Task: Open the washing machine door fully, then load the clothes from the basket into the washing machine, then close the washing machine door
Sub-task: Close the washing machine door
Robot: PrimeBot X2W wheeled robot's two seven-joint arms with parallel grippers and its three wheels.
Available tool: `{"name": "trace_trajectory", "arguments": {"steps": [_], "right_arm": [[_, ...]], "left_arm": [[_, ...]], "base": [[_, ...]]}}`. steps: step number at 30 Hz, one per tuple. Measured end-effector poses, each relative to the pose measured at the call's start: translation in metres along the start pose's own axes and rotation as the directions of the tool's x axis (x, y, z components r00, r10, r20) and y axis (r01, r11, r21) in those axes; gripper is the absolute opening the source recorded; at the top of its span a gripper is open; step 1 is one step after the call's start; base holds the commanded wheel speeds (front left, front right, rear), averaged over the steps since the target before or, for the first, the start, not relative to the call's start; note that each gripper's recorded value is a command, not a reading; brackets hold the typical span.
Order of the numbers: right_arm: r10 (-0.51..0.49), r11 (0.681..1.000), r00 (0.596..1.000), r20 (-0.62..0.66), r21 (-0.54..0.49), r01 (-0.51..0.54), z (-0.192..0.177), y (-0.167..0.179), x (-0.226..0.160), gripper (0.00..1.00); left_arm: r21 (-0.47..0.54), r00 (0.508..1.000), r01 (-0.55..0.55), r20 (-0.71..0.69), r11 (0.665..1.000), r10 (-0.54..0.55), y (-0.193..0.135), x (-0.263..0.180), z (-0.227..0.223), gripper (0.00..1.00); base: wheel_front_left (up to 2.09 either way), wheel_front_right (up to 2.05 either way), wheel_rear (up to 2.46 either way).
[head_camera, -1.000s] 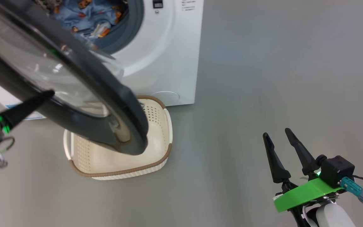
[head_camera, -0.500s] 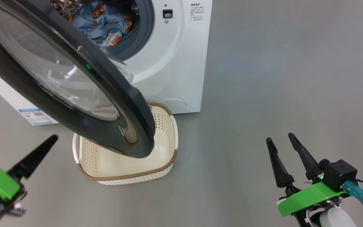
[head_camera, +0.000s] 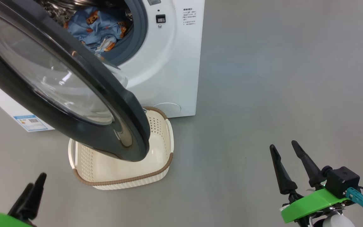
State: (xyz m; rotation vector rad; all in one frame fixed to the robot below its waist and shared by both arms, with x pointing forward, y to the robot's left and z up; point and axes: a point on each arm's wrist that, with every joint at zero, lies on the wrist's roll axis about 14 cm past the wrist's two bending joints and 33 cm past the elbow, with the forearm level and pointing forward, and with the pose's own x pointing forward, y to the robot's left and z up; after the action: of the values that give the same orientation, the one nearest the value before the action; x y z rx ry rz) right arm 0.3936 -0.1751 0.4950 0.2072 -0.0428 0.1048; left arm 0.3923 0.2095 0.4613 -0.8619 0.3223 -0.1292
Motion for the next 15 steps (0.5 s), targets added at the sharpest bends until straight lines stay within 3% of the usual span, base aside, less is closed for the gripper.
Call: {"name": "trace_trajectory", "arguments": {"steps": [8,10,15], "right_arm": [[-0.012,1.000,1.000,0.012,-0.011,0.012,0.006,-0.006,-0.004,1.00],[-0.019,1.000,1.000,0.010,-0.013,0.019,0.005,-0.008,-0.008,1.00],[-0.032,0.999,0.999,0.003,-0.013,0.032,0.003,-0.012,-0.011,1.00]], "left_arm": [[0.176,0.995,-0.054,0.088,0.983,0.039,0.020,-0.012,-0.012,1.00],[0.281,0.994,-0.083,0.096,0.956,0.058,0.030,-0.014,-0.010,1.00],[0.381,0.980,-0.100,0.197,0.919,0.025,0.019,-0.010,0.009,1.00]], "base": [[0.00,0.00,0.00],[0.00,0.00,0.00],[0.00,0.00,0.00]]}}
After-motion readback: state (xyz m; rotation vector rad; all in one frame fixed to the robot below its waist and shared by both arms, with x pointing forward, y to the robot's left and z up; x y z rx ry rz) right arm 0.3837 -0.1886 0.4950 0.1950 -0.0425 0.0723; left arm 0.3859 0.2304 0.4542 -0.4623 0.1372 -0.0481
